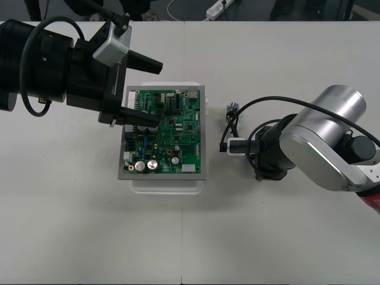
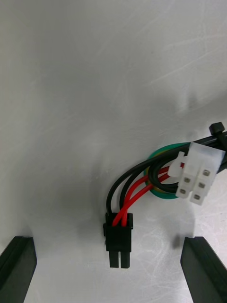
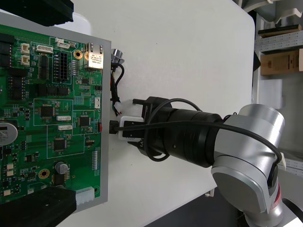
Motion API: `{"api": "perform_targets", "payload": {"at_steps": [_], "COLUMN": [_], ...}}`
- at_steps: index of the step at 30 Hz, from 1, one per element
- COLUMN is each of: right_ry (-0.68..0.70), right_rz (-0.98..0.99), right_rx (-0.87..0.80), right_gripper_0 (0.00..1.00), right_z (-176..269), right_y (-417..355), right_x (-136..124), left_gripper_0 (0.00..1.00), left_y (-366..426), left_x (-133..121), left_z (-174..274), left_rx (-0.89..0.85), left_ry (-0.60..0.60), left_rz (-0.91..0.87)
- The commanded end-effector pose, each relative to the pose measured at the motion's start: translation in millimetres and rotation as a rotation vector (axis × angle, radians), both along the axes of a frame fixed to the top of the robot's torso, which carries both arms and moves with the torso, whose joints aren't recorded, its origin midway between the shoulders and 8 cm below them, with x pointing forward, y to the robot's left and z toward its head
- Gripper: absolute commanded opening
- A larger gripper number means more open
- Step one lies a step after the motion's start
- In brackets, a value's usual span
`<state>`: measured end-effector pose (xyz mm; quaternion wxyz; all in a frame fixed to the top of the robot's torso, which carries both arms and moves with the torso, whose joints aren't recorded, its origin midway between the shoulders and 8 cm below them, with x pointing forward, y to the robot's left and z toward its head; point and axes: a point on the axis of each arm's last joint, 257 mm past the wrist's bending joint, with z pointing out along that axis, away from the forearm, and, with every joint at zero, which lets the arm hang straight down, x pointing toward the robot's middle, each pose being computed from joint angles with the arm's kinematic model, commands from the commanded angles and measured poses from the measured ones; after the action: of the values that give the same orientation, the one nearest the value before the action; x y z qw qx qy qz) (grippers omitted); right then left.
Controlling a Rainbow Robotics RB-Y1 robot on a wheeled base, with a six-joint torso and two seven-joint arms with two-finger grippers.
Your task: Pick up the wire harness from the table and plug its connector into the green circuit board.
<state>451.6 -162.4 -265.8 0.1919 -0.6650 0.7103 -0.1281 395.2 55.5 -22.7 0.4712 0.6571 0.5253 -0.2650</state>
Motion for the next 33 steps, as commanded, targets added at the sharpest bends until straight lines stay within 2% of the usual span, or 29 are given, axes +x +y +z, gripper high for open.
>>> {"api": "perform_targets", "payload": {"at_steps": [1, 33], "right_ry": [-0.012, 0.048], "right_rz": [-0.038, -0.07], "right_rx": [0.021, 0.017], "right_gripper_0": [0.89, 0.89], "right_z": [3.8, -14.2], "right_y": [8.3, -3.9], "right_x": [3.3, -3.3], "left_gripper_0": [1.0, 1.0], "left_y": [-21.0, -21.0], "left_x": [-3.8, -3.8], "left_z": [27.8, 27.8], "left_rx": [-0.05, -0.05], "left_ry": [-0.017, -0.017], "left_rz": [-0.003, -0.003]}}
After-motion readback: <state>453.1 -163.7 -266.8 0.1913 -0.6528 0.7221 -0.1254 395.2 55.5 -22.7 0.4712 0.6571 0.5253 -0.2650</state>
